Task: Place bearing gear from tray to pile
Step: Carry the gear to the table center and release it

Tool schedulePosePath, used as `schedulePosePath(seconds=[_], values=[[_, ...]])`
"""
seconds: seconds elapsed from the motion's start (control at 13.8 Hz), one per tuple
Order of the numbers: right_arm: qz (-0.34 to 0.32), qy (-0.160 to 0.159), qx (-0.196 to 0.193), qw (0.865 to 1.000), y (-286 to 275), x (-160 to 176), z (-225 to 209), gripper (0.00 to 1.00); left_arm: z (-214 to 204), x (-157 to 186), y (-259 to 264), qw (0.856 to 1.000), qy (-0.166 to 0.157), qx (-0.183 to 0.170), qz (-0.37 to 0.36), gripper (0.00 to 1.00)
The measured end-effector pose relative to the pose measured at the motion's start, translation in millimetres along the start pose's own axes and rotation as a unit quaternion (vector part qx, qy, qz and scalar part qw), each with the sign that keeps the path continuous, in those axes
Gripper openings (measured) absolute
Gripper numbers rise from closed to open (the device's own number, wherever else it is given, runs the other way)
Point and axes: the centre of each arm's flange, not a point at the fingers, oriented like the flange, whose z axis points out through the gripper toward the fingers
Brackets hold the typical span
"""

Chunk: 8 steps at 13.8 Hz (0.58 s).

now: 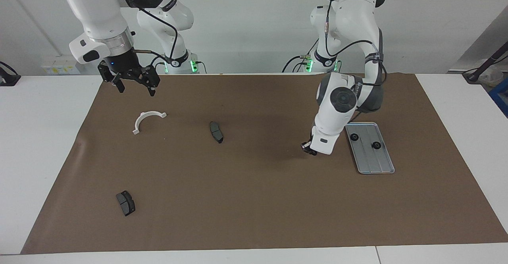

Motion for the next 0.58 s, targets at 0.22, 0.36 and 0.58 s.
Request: schedulePosePath(seconds=[0.22,0.36,0.58], values=[[0.000,0.000,0.000,1.000,0.0,0.0,0.0,1.00,0.4,-29.8,36.5,0.999,0.007,-0.031,-0.024,0.24],[0.000,0.000,0.000,1.000,0.0,0.0,0.0,1.00,12.6,-46.2,59.3,0.998,0.016,-0.044,-0.039,0.24],[0.000,0.000,0.000,1.000,0.0,0.0,0.0,1.00,29.4,-59.1,75.6,0.998,0.018,-0.049,-0.047,0.28]])
